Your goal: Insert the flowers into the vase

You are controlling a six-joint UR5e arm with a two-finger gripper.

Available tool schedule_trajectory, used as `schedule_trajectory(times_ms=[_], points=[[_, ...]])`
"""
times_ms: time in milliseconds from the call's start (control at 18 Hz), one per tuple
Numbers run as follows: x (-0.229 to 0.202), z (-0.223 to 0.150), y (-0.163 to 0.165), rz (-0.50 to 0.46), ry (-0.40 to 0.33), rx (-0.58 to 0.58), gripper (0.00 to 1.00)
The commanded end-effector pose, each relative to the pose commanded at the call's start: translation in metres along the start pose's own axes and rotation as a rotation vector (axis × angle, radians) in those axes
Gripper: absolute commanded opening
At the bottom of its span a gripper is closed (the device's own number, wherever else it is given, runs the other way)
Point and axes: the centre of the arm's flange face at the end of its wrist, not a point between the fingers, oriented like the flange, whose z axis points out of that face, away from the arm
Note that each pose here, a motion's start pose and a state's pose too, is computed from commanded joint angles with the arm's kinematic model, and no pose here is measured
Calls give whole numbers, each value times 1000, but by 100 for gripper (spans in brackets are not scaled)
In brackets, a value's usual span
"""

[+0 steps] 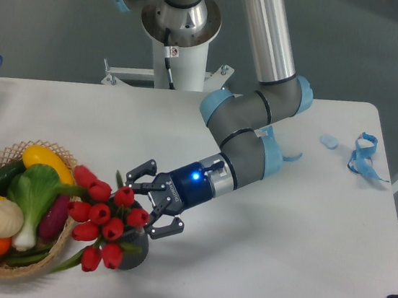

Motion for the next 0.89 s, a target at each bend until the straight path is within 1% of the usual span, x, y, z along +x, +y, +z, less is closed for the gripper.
schedule_trajectory(times_ms=[111,222,278,333,389,444,611,722,778,833,889], points=[[6,-4,-14,24,-8,-18,100],[7,-18,-29,66,-38,-125,100],[4,-32,-33,84,-67,-209,100],[2,-46,-39,95,-96,-247,100],[2,-57,-45,106,-117,-269,100],[7,-77,-57,121,-156,-302,100],[10,-105,-82,158,-217,-340,100],[11,-139,-103,186,-286,-383,100],[16,-147,-117,210,-308,-415,100],[21,-162,-131,231,-350,-480,100],[28,-183,-147,248,-406,-563,100]])
